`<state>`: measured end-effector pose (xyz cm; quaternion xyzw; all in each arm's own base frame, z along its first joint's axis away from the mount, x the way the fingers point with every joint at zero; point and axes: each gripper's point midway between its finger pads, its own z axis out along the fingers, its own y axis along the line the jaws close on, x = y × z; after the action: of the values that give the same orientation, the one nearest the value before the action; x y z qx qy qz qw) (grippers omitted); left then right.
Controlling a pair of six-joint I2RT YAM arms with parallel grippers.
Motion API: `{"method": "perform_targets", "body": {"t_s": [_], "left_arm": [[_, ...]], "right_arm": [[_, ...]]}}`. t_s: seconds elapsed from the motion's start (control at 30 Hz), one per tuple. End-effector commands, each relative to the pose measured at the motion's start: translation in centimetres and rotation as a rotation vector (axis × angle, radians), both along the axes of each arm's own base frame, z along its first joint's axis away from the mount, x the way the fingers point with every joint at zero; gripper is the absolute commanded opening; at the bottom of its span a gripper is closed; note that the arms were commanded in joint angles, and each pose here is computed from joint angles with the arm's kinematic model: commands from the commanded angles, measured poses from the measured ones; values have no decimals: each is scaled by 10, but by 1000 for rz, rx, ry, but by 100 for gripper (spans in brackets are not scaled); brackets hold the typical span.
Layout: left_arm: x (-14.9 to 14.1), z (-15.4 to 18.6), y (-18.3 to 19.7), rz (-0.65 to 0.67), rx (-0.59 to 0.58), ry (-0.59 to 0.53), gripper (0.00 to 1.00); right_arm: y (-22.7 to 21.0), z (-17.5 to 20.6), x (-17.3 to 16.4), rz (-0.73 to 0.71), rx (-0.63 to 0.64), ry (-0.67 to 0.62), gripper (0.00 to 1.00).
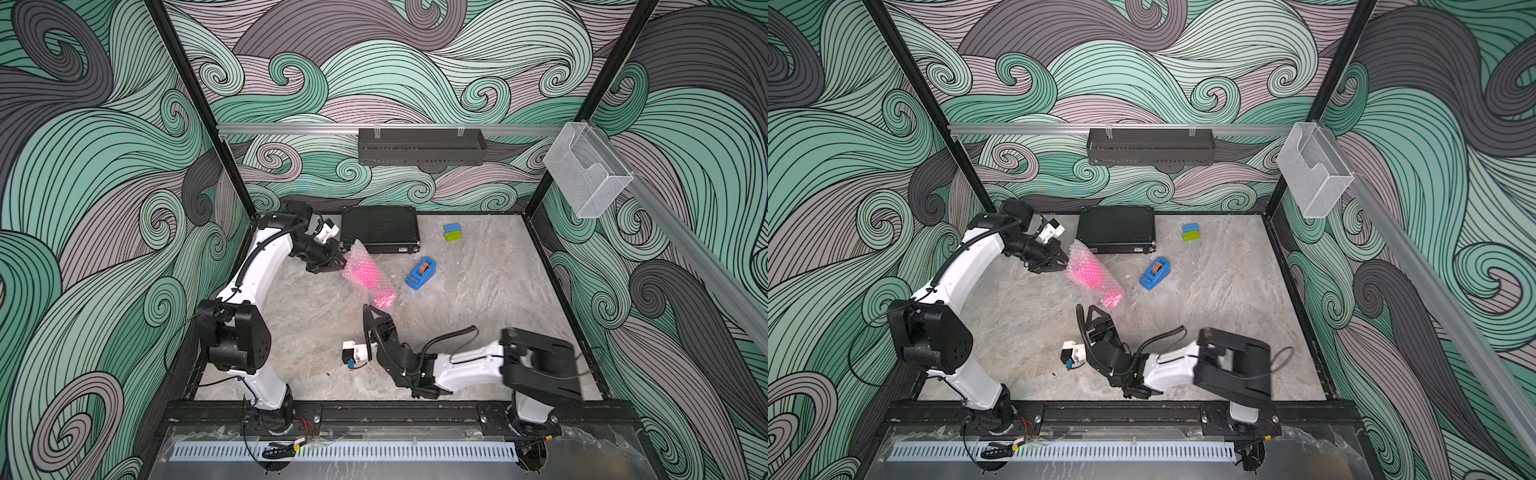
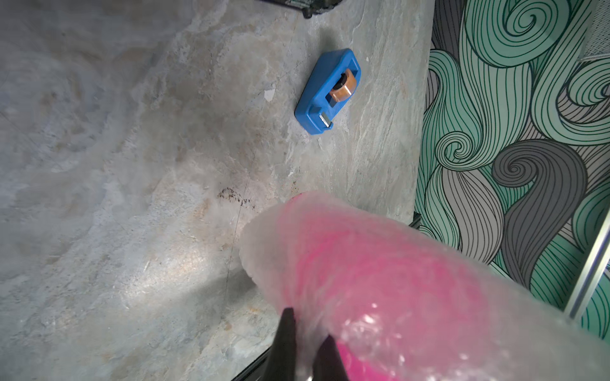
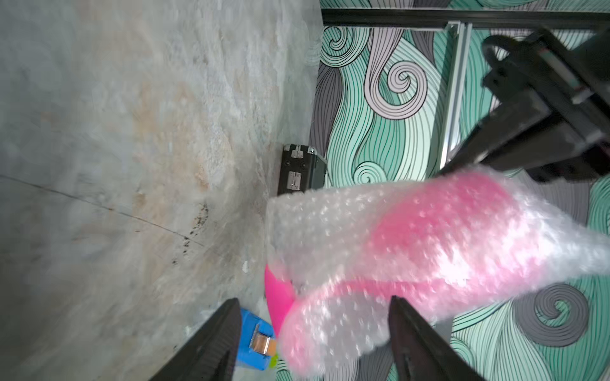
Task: Wrap wine glasses in bubble wrap
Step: Wrap the wine glass in bubble wrap.
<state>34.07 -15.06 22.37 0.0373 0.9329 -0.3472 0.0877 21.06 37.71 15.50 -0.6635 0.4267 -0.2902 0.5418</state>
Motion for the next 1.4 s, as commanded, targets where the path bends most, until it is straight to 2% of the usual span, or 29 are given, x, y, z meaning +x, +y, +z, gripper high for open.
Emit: {"method": "perform_targets", "body": {"t_s": [0.0, 0.1, 0.2, 0.27, 0.33, 0.47, 0.57, 0.67, 0.8, 1.03, 1.13, 1.3, 1.37], "left_arm": [[5, 8, 6, -33, 60, -50, 0], [13, 10, 10, -31, 90, -78, 0], [21, 15, 14, -39, 136, -133, 0], [26, 18, 17, -41, 165, -170, 0], [27, 20, 16, -41, 165, -182, 0], [22, 17, 11, -64, 185, -188, 0], [18, 18, 9, -62, 184, -185, 0], [14, 21, 4, -70, 174, -200, 0], [10, 22, -1, -80, 160, -197, 0], [2, 27, -10, -127, 171, -232, 0], [-3, 30, -16, -166, 179, -259, 0], [-12, 21, -33, -222, 159, -236, 0], [-15, 14, -38, -237, 154, -222, 0]], "right_arm": [[-39, -12, -24, -48, 139, 397, 76], [-58, 7, -33, -57, 288, 635, 76], [-67, 42, -22, -114, 526, 891, 77], [-66, 72, 2, -206, 730, 1036, 76], [-58, 95, 23, -290, 874, 1171, 75], [-35, 144, 57, -377, 1150, 1333, 80], [-21, 158, 72, -434, 1249, 1430, 82], [-11, 148, 82, -518, 1252, 1479, 82], [1, 129, 92, -589, 1219, 1517, 77], [6, 101, 97, -723, 1100, 1535, 73], [0, 84, 96, -798, 1058, 1521, 70], [-8, 72, 103, -855, 1057, 1470, 65], [-13, 65, 104, -881, 1041, 1444, 61]]}}
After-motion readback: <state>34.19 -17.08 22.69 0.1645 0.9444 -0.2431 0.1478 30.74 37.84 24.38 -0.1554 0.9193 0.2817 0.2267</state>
